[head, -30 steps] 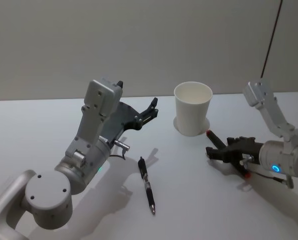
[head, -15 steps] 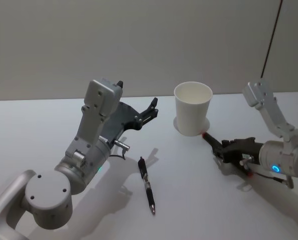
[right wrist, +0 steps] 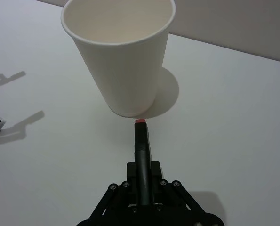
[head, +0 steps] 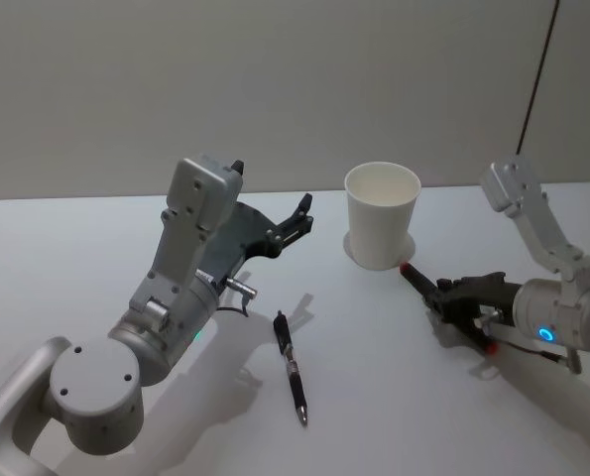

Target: Place the pen into the pen holder.

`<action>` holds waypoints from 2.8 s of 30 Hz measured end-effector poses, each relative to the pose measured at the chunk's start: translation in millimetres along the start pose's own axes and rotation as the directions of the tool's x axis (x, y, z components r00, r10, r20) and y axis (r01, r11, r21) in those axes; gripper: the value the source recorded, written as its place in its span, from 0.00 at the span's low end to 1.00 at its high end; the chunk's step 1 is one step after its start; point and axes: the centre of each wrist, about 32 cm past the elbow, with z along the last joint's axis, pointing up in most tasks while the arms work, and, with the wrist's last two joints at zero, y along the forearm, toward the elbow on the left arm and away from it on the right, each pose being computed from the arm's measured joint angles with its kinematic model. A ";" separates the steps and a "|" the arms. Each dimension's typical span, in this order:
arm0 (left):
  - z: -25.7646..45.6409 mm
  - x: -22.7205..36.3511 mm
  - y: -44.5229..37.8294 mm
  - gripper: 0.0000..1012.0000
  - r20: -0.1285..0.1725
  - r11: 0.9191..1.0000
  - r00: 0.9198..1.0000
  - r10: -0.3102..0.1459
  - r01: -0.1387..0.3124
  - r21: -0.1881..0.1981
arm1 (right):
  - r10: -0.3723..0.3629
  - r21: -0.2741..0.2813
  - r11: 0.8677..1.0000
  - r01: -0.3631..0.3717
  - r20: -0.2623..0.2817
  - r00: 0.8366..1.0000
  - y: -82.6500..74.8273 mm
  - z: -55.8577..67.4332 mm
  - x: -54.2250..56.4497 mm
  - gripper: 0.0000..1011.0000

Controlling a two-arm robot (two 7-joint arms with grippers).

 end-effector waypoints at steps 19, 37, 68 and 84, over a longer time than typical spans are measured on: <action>0.0 0.0 0.0 0.99 0.000 1.000 1.000 0.000 0.000 0.000 | -0.007 0.009 1.000 0.007 0.009 1.000 -1.7 -0.4 -1.0 0.17; 0.0 0.0 0.0 0.99 0.000 1.000 1.000 0.000 0.000 0.000 | -0.145 0.101 0.985 0.139 0.047 0.988 -26.4 -3.5 1.2 0.17; 0.0 0.0 0.0 0.99 0.000 1.000 1.000 0.000 0.000 0.000 | -0.305 0.480 0.842 0.246 0.047 0.951 -53.4 11.1 -9.2 0.17; 0.0 0.0 0.0 0.99 0.000 1.000 1.000 0.000 0.000 0.000 | -0.296 0.700 0.693 0.175 0.055 0.954 -28.8 44.4 -32.5 0.17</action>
